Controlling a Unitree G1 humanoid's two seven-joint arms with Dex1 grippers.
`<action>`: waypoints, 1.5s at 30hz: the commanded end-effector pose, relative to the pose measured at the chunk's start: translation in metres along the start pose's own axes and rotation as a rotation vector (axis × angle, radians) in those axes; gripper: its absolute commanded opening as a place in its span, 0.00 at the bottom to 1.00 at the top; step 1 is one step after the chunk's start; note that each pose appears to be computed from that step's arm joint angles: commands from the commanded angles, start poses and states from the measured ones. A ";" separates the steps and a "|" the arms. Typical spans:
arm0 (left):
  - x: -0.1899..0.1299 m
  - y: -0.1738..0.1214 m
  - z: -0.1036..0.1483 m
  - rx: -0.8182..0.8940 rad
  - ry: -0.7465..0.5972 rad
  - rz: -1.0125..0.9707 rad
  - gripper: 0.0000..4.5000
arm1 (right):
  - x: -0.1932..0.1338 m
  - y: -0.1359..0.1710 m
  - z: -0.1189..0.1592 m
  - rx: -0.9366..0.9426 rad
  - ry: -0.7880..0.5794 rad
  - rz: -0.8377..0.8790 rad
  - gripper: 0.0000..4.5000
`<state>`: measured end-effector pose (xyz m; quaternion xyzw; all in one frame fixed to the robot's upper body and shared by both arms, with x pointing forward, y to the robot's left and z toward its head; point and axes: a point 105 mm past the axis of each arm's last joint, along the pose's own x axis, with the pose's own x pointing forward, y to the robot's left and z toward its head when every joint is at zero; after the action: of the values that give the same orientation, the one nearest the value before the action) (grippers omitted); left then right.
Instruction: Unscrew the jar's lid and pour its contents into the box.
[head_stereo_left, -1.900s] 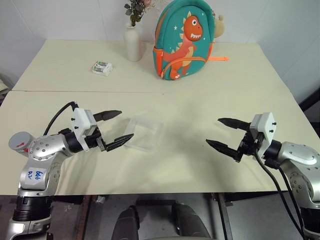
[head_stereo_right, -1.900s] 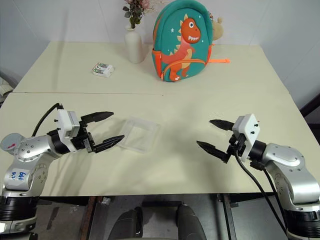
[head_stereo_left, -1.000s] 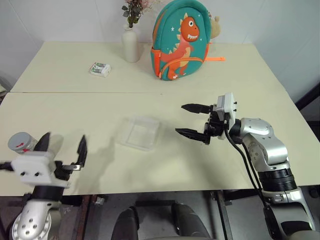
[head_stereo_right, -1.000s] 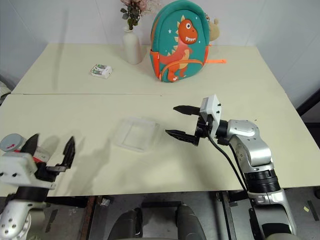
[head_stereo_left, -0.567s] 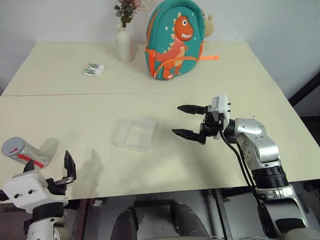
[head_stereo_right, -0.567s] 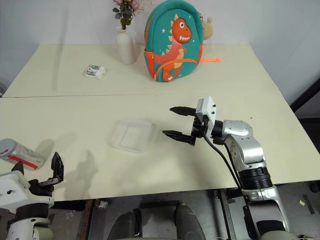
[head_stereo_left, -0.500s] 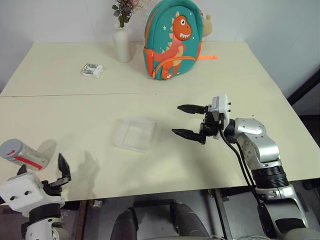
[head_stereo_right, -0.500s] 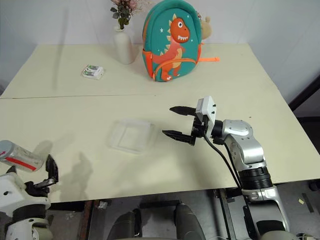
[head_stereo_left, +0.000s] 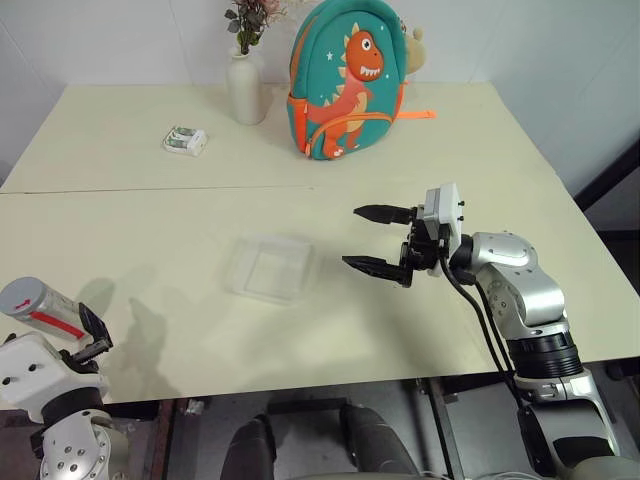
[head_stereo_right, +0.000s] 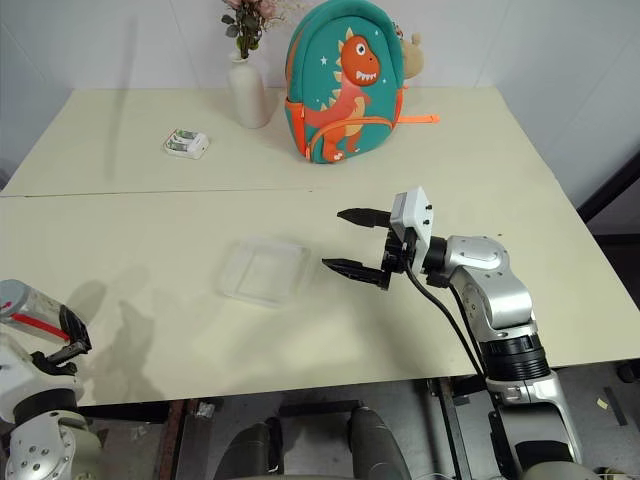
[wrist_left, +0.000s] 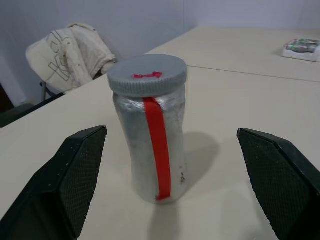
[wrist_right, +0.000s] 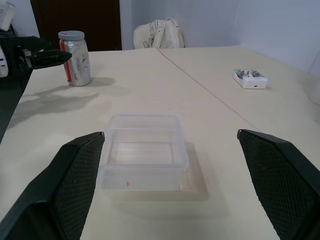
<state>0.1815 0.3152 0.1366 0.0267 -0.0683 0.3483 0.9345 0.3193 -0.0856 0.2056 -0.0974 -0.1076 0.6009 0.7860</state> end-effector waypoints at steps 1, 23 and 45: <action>0.006 0.007 0.008 0.025 -0.040 0.018 0.99 | -0.006 -0.002 0.013 -0.037 -0.024 -0.023 1.00; 0.054 0.004 -0.002 0.015 -0.037 0.015 0.99 | -0.011 -0.004 0.013 -0.045 -0.024 -0.085 1.00; 0.041 -0.109 0.085 -0.049 -0.293 -0.980 0.46 | -0.022 -0.004 0.013 -0.048 -0.001 -0.141 1.00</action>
<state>0.2759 0.2783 0.2137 0.0751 -0.1745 -0.0318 0.9813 0.3183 -0.1011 0.2033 -0.1011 -0.1049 0.5501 0.8223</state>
